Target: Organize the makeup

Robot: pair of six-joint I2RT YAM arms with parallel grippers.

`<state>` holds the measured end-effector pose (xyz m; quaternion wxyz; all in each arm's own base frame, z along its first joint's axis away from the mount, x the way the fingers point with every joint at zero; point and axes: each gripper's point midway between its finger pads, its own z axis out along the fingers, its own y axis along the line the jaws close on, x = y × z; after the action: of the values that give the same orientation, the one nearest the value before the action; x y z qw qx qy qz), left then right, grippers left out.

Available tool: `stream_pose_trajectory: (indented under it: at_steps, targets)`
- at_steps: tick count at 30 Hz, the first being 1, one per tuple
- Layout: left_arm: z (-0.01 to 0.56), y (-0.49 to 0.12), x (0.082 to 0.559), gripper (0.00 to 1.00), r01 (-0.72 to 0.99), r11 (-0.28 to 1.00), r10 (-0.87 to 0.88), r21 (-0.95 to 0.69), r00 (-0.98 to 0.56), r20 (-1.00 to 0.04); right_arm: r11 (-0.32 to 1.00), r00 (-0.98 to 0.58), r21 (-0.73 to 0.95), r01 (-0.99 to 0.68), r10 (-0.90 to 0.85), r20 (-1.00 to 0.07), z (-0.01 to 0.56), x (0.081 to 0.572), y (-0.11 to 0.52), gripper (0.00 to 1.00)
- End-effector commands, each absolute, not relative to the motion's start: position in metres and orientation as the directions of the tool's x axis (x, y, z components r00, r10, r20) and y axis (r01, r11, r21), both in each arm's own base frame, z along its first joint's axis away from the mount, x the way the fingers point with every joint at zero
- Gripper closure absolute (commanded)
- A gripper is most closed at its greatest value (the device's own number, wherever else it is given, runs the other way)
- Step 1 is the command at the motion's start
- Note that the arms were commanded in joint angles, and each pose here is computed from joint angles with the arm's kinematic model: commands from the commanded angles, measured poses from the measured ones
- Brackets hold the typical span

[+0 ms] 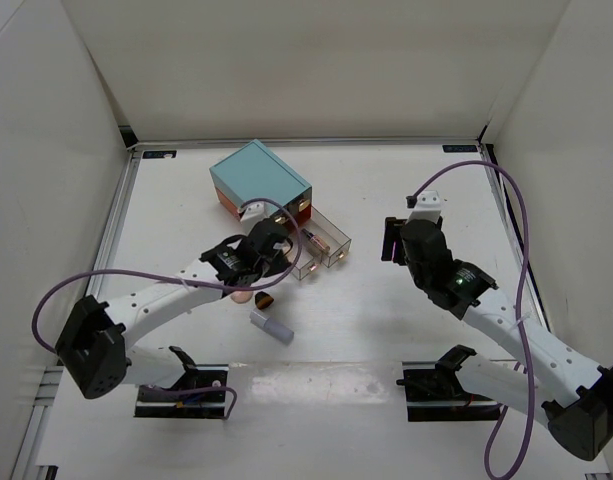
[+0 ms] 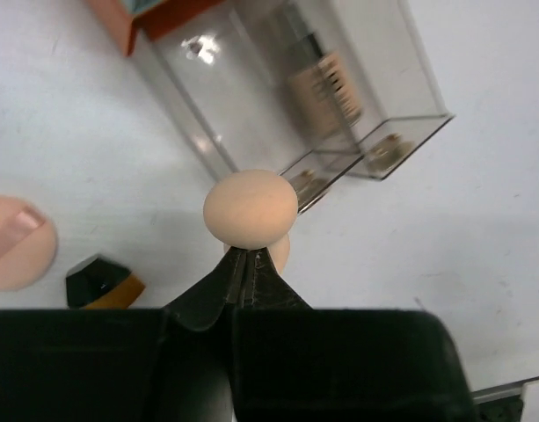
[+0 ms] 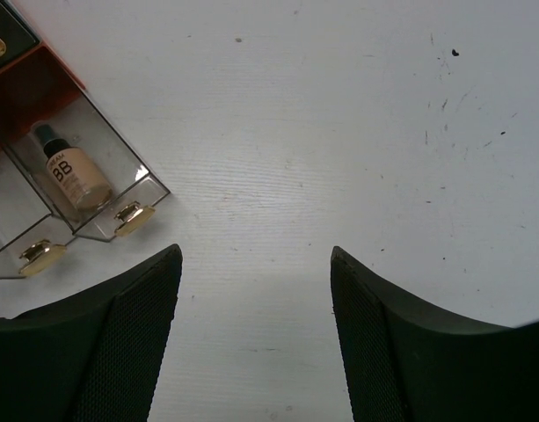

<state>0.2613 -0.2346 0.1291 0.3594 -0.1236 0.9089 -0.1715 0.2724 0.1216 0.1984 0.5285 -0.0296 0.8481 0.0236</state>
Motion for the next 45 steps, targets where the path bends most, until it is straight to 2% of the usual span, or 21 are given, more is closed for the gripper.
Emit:
stream_pose_trajectory:
  at_steps: [1,8,10,11,13,14,15,16,19,20,24,29,35,38,45]
  targets:
    - [0.158,-0.245,0.285,0.91,-0.061,0.911,-0.346,-0.408,-0.650,-0.677,0.999,-0.410,0.011,-0.039,-0.006,-0.912,0.204,0.275,0.115,0.29]
    - [0.136,-0.264,0.319,0.87,-0.091,0.912,-0.346,-0.401,-0.695,-0.631,1.000,-0.421,0.002,-0.021,-0.007,-0.907,0.201,0.276,0.112,0.29]
    - [0.127,-0.266,0.322,0.76,-0.095,0.905,-0.350,-0.415,-0.722,-0.597,1.000,-0.424,0.009,-0.021,-0.001,-0.906,0.200,0.275,0.112,0.29]
    - [0.124,-0.266,0.323,0.73,-0.095,0.903,-0.350,-0.420,-0.729,-0.588,1.000,-0.424,0.013,-0.026,0.000,-0.906,0.200,0.274,0.113,0.29]
    - [0.124,-0.266,0.323,0.58,-0.096,0.899,-0.353,-0.427,-0.734,-0.580,0.999,-0.435,0.004,-0.055,-0.021,-0.900,0.197,0.270,0.115,0.28]
    - [0.128,-0.265,0.323,0.55,-0.093,0.898,-0.356,-0.431,-0.729,-0.585,0.997,-0.442,0.012,-0.076,-0.023,-0.897,0.197,0.270,0.118,0.28]
    - [0.130,-0.264,0.323,0.51,-0.087,0.898,-0.355,-0.431,-0.723,-0.593,0.993,-0.448,0.013,-0.121,-0.043,-0.893,0.197,0.267,0.125,0.27]
    - [0.139,-0.263,0.322,0.39,-0.063,0.896,-0.350,-0.439,-0.710,-0.611,0.982,-0.444,-0.016,-0.190,-0.101,-0.890,0.198,0.264,0.130,0.26]
    - [0.154,-0.259,0.320,0.14,-0.032,0.891,-0.349,-0.452,-0.686,-0.639,0.933,-0.435,-0.020,-0.360,-0.187,-0.881,0.193,0.256,0.159,0.25]
    - [0.155,-0.255,0.319,0.12,-0.032,0.898,-0.339,-0.439,-0.685,-0.645,0.917,-0.432,-0.017,-0.397,-0.204,-0.879,0.192,0.251,0.167,0.25]
    - [0.177,-0.237,0.306,0.08,-0.035,0.909,-0.331,-0.416,-0.668,-0.667,0.816,-0.384,-0.069,-0.574,-0.343,-0.857,0.185,0.235,0.205,0.24]
    - [0.193,-0.183,0.285,0.02,-0.150,0.915,-0.386,-0.376,-0.603,-0.699,0.513,-0.233,-0.096,-0.853,-0.538,-0.810,0.157,0.190,0.288,0.24]
    - [0.184,-0.115,0.248,0.02,-0.331,0.880,-0.473,-0.340,-0.555,-0.684,0.233,-0.060,-0.115,-0.966,-0.631,-0.774,0.115,0.136,0.370,0.24]
    - [0.186,-0.101,0.232,0.02,-0.364,0.862,-0.504,-0.353,-0.536,-0.677,0.171,-0.021,-0.118,-0.978,-0.648,-0.762,0.096,0.127,0.395,0.25]
    - [0.180,-0.084,0.214,0.02,-0.416,0.837,-0.539,-0.354,-0.519,-0.664,0.168,-0.032,-0.101,-0.981,-0.647,-0.761,0.058,0.133,0.419,0.25]
